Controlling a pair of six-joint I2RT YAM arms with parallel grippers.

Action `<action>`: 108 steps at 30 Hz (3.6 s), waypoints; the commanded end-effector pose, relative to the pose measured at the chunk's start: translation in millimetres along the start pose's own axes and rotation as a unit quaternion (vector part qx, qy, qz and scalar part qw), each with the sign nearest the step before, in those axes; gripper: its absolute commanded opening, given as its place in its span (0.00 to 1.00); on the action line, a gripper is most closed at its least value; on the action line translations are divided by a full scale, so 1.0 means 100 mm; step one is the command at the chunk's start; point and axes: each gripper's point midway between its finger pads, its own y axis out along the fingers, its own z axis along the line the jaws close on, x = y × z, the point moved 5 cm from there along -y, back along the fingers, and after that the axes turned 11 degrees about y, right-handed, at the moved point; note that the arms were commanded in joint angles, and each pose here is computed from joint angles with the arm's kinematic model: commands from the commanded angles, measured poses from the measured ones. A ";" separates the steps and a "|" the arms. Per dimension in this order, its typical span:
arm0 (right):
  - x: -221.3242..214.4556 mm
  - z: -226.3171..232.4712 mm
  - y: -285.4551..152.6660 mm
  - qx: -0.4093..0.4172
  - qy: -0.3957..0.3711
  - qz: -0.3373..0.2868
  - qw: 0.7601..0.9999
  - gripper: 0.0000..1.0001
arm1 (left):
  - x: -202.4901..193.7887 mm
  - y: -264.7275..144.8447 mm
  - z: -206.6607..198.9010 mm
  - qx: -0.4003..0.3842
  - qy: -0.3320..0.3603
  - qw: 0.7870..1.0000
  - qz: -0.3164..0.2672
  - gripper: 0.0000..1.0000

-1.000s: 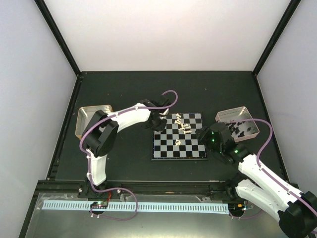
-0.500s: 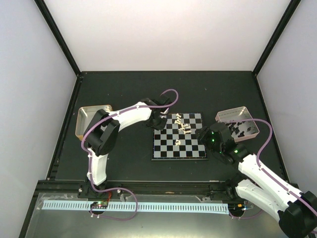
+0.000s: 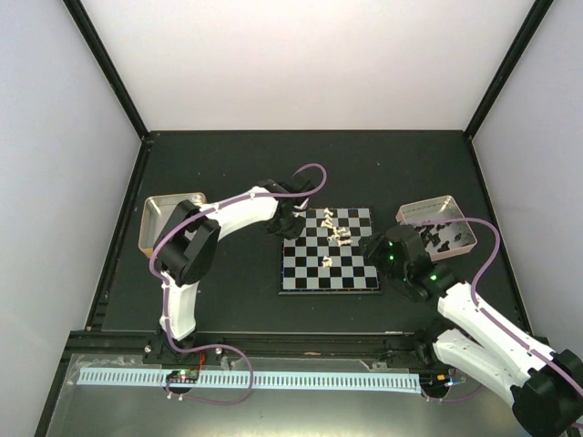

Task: Set up the chess pieces on the board
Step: Place the chess piece on the chessboard, then pick up the chess piece from the chessboard, then place the chess piece on the chessboard.

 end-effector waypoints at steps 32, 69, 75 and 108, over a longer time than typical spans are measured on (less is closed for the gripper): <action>-0.08 0.02 0.24 -0.056 -0.159 0.059 0.984 0.60 | -0.17 -1.04 -0.67 -0.179 0.065 0.964 -0.185 0.52; -0.03 -0.16 0.09 -0.059 -0.108 0.018 0.992 0.54 | -0.22 -0.09 -1.24 -0.134 0.141 0.981 -0.014 0.29; -0.03 -0.16 0.09 -0.059 -0.106 0.018 0.992 0.53 | -0.23 -0.05 -1.23 -0.129 0.142 0.981 -0.009 0.19; -0.63 0.08 0.57 0.081 -0.024 0.254 0.964 0.36 | -0.32 -0.65 -1.19 -0.277 0.125 0.938 -0.164 0.11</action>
